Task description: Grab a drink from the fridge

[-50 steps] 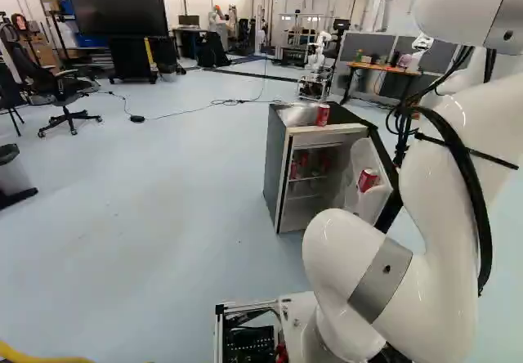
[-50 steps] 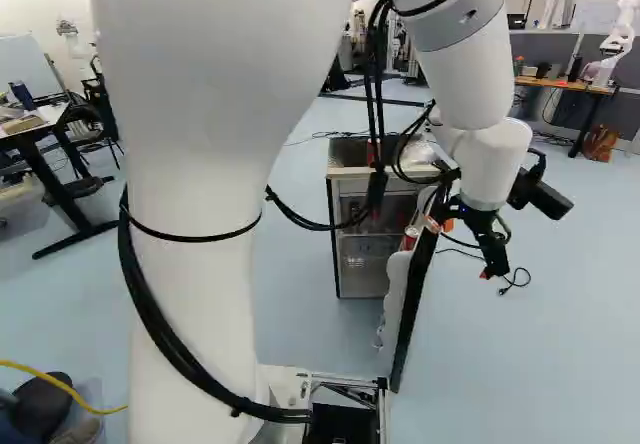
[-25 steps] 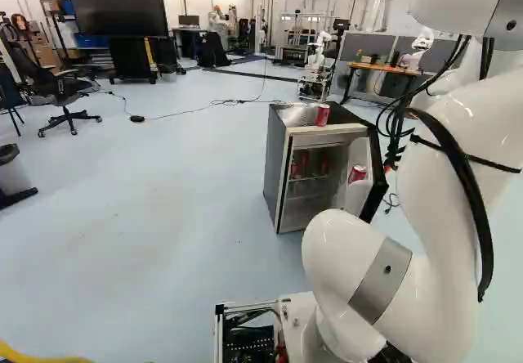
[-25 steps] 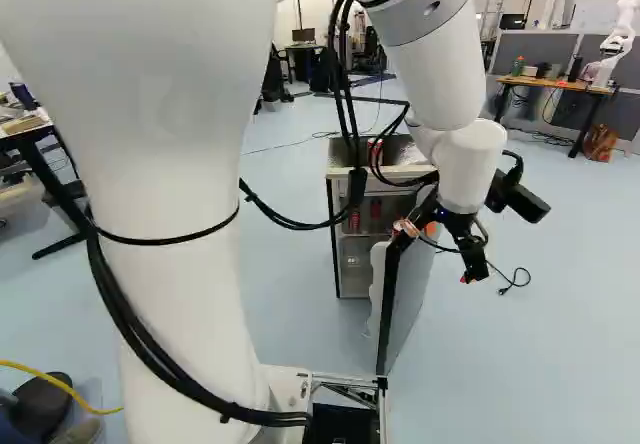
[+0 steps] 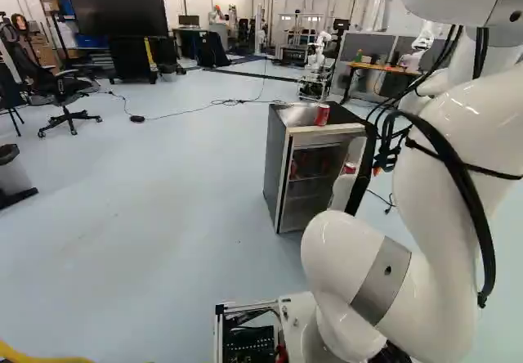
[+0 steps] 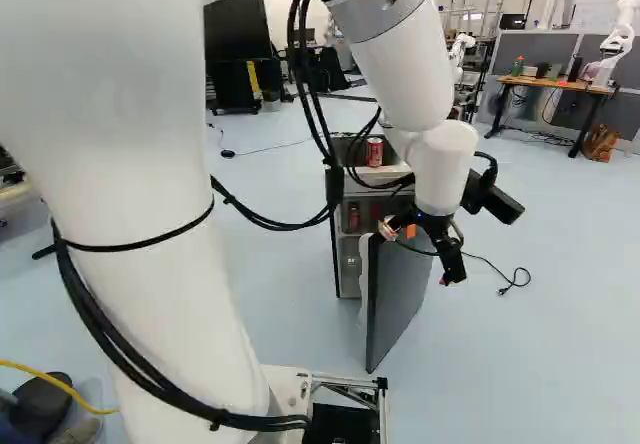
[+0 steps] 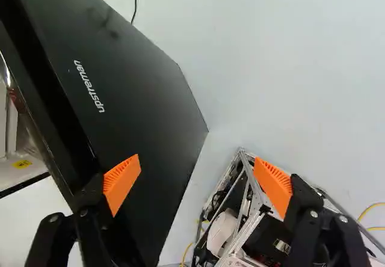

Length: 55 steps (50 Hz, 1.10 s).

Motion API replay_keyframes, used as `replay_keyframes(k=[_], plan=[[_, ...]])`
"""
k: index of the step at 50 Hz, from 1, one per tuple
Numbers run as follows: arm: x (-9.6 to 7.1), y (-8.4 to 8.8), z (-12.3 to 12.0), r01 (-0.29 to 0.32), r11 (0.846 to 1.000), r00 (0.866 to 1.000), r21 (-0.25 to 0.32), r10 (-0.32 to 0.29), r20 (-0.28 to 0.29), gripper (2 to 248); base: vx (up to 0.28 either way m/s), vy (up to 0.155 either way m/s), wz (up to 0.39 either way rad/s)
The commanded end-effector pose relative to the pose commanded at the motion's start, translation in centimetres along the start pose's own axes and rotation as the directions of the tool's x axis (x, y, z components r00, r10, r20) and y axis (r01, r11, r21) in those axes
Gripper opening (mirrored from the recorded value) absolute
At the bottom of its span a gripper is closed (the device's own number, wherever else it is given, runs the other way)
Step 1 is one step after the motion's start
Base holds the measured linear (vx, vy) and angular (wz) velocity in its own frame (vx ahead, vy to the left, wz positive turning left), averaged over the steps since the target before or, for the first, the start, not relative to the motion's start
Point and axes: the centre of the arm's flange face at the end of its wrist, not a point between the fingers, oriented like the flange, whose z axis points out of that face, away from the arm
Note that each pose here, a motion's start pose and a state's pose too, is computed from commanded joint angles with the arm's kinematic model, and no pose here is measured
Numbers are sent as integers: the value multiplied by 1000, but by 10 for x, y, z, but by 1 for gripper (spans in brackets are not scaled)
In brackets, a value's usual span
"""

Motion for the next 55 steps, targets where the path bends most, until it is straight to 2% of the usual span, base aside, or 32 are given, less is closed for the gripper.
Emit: replay_keyframes(k=[30, 55], plan=[[-52, -24, -5, 83, 996, 996, 14, -83, 26, 247, 0, 0, 0], [-95, -45, -9, 169, 985, 985, 32, -170, 42, 247, 0, 0, 0]])
